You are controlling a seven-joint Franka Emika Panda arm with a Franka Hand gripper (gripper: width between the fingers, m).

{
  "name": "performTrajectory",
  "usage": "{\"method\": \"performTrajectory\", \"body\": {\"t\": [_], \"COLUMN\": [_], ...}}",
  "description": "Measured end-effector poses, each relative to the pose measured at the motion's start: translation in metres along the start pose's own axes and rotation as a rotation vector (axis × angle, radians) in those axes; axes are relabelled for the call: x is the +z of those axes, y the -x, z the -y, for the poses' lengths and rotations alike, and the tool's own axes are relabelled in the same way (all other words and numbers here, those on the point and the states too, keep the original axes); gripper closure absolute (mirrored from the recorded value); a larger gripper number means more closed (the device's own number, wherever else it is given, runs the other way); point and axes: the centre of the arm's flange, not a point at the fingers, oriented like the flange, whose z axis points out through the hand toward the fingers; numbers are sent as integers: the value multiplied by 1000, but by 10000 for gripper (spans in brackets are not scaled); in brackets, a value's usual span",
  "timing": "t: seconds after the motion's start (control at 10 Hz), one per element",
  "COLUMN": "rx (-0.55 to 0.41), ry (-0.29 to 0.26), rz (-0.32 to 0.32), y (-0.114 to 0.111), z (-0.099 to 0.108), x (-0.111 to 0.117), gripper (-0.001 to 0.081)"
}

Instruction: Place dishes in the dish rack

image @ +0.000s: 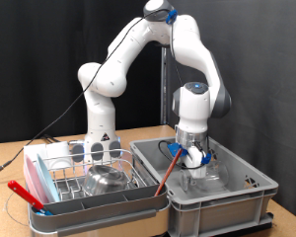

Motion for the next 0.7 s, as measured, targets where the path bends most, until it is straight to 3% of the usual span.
{"method": "performTrajectory", "body": {"t": [0.7], "rx": [20], "ry": [11], "rz": [-10], "y": [-2], "z": [8], "x": [3], "gripper": [-5]}}
